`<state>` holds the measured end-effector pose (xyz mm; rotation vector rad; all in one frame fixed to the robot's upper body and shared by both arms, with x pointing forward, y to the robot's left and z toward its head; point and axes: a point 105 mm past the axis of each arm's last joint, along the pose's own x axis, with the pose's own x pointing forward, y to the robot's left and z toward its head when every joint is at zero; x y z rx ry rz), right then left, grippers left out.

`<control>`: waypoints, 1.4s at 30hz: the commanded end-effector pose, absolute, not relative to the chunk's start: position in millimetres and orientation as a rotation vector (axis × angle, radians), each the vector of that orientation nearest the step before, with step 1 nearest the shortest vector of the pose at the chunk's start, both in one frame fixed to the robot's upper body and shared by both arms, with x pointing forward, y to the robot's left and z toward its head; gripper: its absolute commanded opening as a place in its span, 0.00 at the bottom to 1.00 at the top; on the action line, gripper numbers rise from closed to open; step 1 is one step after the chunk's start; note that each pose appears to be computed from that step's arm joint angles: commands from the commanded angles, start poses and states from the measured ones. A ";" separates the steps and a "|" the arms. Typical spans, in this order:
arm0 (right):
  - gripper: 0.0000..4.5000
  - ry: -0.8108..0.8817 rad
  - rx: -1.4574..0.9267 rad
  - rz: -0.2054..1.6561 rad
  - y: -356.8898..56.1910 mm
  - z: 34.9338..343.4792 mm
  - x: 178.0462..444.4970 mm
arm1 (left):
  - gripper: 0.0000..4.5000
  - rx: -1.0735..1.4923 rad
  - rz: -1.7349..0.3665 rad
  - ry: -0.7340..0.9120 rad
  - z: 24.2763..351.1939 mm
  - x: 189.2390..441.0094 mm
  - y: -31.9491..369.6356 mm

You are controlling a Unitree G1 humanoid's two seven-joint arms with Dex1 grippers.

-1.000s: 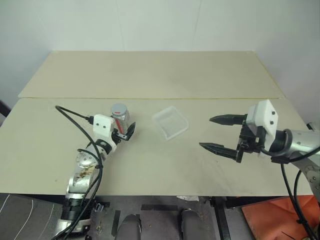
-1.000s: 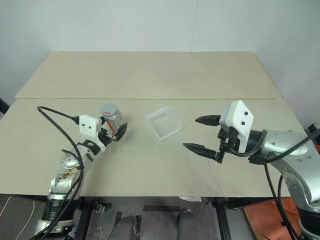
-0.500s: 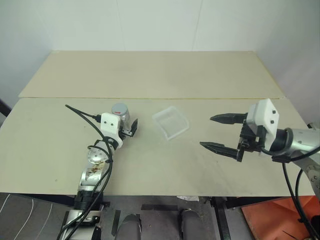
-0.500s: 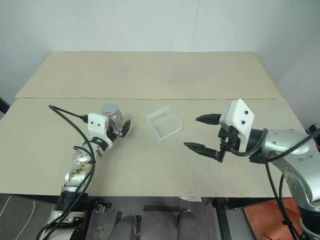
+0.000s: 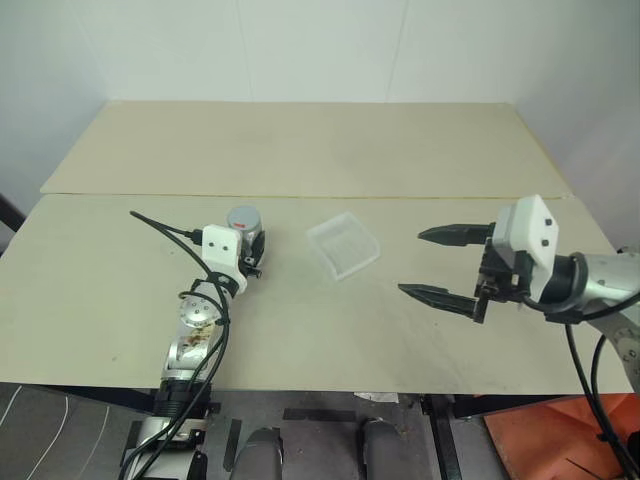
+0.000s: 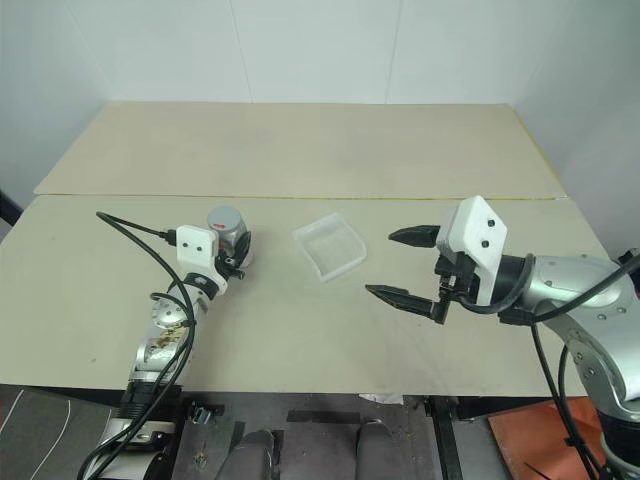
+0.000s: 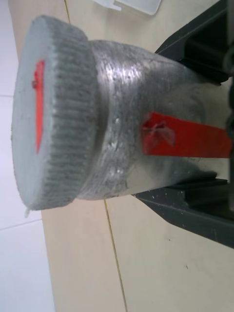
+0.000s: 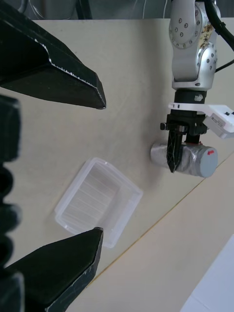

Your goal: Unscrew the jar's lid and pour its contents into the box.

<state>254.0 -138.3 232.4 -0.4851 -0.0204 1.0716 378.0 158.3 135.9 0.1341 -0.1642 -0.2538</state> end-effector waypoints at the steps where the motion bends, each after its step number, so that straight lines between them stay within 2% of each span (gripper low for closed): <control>1: 1.00 -0.099 -0.511 1.109 -127.1 243.9 249.7 | 0.43 0.141 -0.385 -0.260 175.1 373.5 147.1; 5: 1.00 -0.164 -0.471 1.122 -114.1 258.2 260.1 | 0.43 0.115 -0.723 -0.235 203.1 356.8 126.4; 9: 1.00 -0.179 -0.403 1.083 -94.7 272.5 282.3 | 0.43 0.123 -1.046 -0.174 219.2 335.7 107.4; 14: 1.00 -0.198 -0.344 1.092 -65.7 289.7 290.5 | 0.43 0.192 -1.303 -0.146 227.0 322.6 95.2; 22: 1.00 -0.202 -0.299 1.133 -42.3 298.7 288.0 | 0.43 0.250 -1.438 -0.188 234.8 327.2 78.4; 36: 1.00 -0.158 -0.289 1.126 -27.4 289.7 296.1 | 0.43 0.252 -1.464 -0.215 236.6 326.1 77.9; 39: 0.87 -0.167 -0.278 1.131 -25.7 292.6 298.4 | 0.43 0.260 -1.462 -0.219 237.8 326.5 79.0; 42: 0.65 -0.166 -0.269 1.148 -24.0 292.8 298.8 | 0.43 0.273 -1.466 -0.226 239.7 326.5 80.5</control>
